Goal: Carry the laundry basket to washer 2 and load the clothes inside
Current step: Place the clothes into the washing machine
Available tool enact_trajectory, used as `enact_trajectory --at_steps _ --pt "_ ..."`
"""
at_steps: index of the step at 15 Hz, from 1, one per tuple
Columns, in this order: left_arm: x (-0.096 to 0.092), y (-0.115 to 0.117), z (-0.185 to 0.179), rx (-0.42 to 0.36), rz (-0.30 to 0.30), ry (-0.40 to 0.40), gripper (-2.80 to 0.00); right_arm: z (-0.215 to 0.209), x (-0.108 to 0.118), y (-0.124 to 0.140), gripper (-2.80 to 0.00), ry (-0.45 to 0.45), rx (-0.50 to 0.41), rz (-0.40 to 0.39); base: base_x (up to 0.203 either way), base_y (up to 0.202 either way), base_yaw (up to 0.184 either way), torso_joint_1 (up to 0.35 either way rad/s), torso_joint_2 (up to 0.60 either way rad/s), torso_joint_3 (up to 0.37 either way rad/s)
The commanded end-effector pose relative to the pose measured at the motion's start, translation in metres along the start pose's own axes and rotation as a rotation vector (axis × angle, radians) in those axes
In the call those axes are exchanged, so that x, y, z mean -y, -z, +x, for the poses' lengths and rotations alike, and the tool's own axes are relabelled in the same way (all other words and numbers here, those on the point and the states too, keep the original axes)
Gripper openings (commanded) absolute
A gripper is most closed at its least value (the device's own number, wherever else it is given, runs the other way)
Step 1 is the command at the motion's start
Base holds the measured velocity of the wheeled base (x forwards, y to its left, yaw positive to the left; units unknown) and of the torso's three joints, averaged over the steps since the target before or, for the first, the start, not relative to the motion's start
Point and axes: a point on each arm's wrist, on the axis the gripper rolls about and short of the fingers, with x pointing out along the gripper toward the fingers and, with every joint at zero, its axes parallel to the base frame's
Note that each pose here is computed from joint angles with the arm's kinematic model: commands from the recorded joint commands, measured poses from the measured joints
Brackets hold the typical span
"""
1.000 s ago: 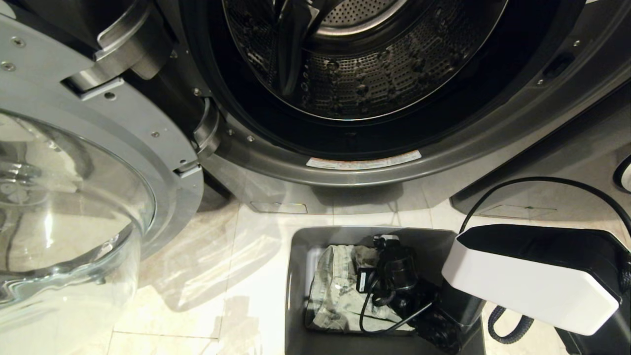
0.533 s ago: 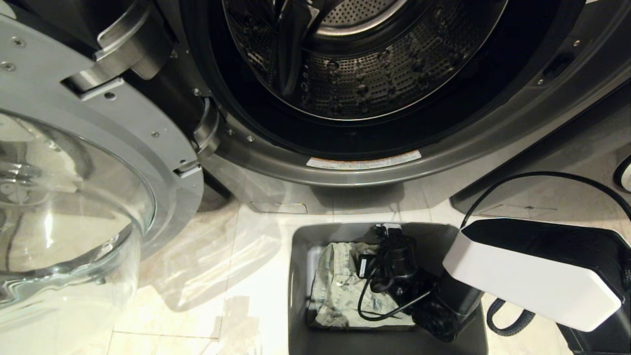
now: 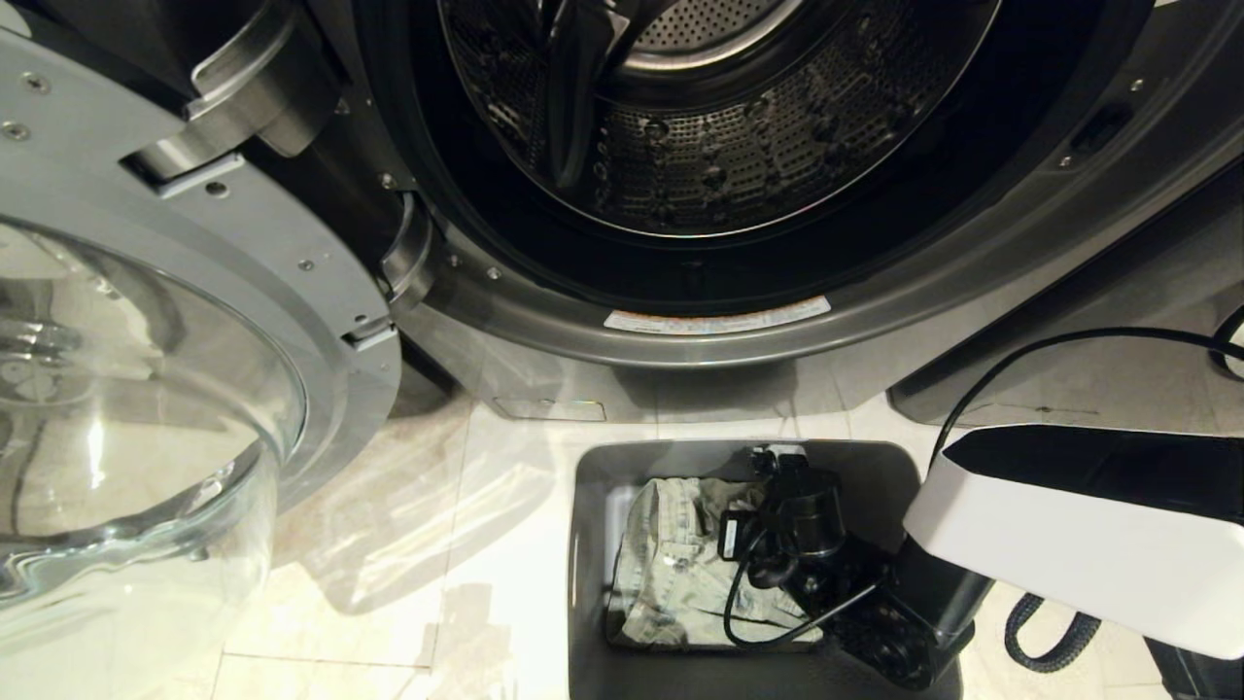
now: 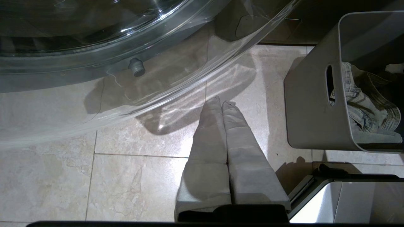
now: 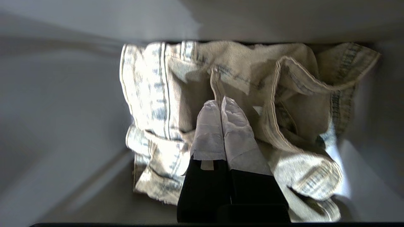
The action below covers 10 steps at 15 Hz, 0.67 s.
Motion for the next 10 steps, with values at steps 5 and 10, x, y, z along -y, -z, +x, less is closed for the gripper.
enact_trajectory --at_steps 5,10 --pt "0.0000 -0.0001 0.0001 -0.001 0.000 0.000 -2.80 -0.0071 0.0010 -0.0035 -2.80 0.001 0.007 0.001 0.000 0.000 0.000 0.000 0.00 0.000" --pt "0.0000 -0.0001 0.0001 -0.001 0.000 0.000 -2.80 -0.0123 0.0039 -0.0039 -2.80 0.007 0.002 0.000 0.000 0.000 0.000 0.000 0.00 0.000"
